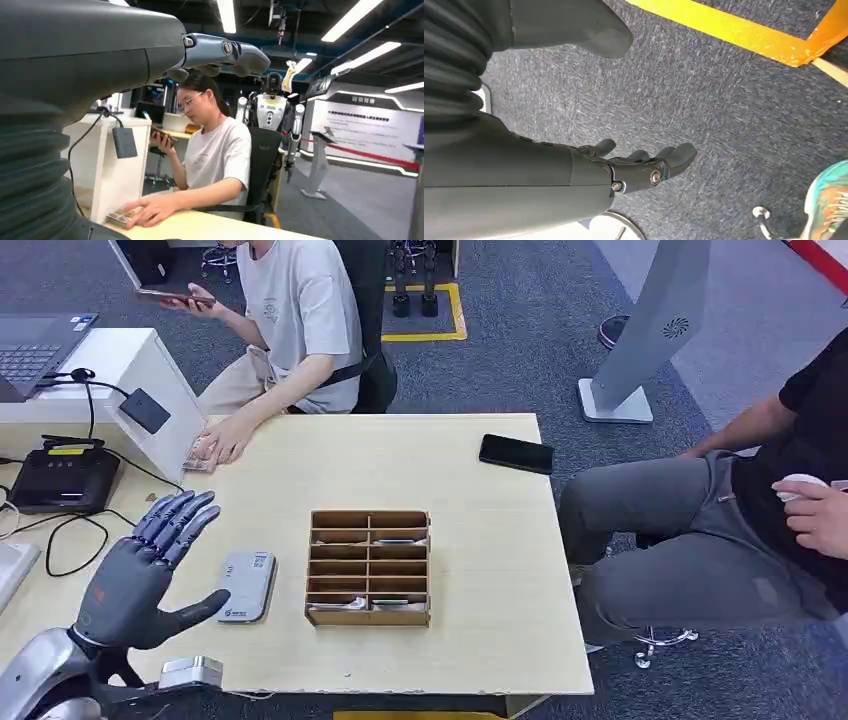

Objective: Pass the card to the sensor for recognition and then transmit it.

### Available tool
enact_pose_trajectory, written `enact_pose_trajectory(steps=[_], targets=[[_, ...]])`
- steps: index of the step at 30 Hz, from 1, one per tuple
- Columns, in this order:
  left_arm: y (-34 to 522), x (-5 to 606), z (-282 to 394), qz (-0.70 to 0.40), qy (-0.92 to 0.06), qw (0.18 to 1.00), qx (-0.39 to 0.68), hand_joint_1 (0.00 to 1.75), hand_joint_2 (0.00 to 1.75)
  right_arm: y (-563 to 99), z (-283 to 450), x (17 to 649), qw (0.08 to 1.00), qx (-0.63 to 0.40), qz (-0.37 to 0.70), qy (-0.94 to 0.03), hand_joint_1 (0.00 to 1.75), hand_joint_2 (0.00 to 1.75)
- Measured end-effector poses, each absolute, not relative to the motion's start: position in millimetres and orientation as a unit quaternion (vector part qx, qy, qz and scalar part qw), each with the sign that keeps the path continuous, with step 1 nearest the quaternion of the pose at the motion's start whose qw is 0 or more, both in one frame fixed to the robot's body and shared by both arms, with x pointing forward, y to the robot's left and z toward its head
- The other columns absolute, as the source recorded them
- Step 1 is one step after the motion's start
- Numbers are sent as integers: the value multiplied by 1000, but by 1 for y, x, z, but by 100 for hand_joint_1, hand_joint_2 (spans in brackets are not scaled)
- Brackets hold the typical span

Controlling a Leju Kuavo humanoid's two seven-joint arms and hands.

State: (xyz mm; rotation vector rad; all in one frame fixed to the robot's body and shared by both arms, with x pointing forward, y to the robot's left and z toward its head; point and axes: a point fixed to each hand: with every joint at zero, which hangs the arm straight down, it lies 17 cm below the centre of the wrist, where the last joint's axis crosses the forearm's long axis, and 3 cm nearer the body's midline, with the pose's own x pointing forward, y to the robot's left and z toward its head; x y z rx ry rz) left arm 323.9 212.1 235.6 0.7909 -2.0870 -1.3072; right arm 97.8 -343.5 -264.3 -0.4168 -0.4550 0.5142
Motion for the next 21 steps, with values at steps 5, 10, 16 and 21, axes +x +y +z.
enact_pose_trajectory(steps=[5, 10, 16, 21], targets=[[190, 318, 213, -515, -755, 265, 307, 0, 175, -345, -264, 98, 923, -204, 244, -219, 0, 175], [171, 311, 192, -529, -751, 276, 283, 0, 175, -346, -265, 97, 924, -204, 242, -216, 0, 175], [166, 315, 177, -540, -740, 289, 279, 0, 175, -347, -265, 97, 924, -205, 243, -214, 0, 175], [161, 314, 168, -543, -737, 299, 268, 0, 175, -346, -265, 97, 923, -205, 245, -214, 0, 175]])
